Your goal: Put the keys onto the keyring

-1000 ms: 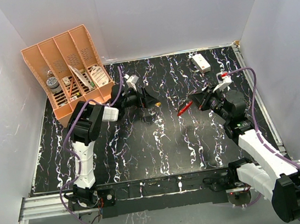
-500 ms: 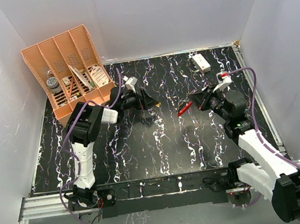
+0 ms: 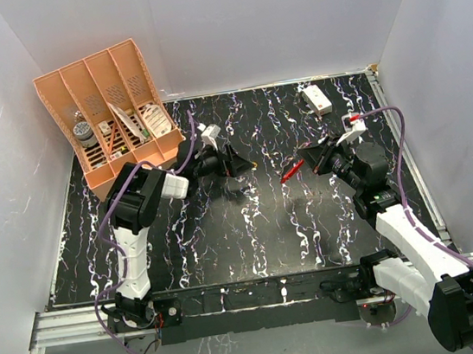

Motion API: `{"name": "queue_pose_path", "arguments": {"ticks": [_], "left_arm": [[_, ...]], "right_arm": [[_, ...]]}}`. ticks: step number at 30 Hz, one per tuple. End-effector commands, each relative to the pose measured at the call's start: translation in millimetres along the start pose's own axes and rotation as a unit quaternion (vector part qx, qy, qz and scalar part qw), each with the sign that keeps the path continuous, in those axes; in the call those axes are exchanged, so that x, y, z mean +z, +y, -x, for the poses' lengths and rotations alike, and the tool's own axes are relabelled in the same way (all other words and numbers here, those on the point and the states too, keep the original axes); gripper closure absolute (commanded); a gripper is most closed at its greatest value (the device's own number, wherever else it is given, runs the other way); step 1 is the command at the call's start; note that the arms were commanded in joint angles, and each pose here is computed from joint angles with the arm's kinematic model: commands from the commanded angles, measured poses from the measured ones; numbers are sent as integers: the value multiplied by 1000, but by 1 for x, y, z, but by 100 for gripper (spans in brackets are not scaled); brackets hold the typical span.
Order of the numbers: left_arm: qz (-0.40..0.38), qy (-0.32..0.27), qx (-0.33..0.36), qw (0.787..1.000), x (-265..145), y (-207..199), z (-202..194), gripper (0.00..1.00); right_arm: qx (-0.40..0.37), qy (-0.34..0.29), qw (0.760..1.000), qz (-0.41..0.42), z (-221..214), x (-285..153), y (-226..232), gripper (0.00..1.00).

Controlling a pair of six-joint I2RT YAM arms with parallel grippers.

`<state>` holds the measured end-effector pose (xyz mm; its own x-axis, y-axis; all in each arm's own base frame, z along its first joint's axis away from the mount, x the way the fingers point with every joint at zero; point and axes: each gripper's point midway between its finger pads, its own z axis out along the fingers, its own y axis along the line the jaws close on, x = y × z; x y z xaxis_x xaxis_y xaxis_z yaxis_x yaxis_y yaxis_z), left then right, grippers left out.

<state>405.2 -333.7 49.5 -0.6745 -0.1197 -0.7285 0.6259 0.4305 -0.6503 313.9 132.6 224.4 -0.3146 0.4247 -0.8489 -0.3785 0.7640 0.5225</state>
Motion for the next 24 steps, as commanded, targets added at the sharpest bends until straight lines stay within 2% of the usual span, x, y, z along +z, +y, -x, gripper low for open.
{"name": "queue_pose_path", "arguments": {"ticks": [1, 8, 21, 24], "left_arm": [[-6, 5, 1, 1000, -4, -16, -3, 1], [6, -1, 6, 1000, -6, -19, 0, 1], [107, -20, 31, 994, -17, 14, 18, 1], [123, -18, 47, 991, -21, 21, 14, 5]], "right_arm": [[-22, -52, 998, 25, 33, 0, 17, 100], [-21, -53, 998, 26, 33, -1, 17, 100], [-26, -54, 998, 21, 35, -3, 16, 100], [-26, -55, 998, 21, 35, -3, 16, 100]]}}
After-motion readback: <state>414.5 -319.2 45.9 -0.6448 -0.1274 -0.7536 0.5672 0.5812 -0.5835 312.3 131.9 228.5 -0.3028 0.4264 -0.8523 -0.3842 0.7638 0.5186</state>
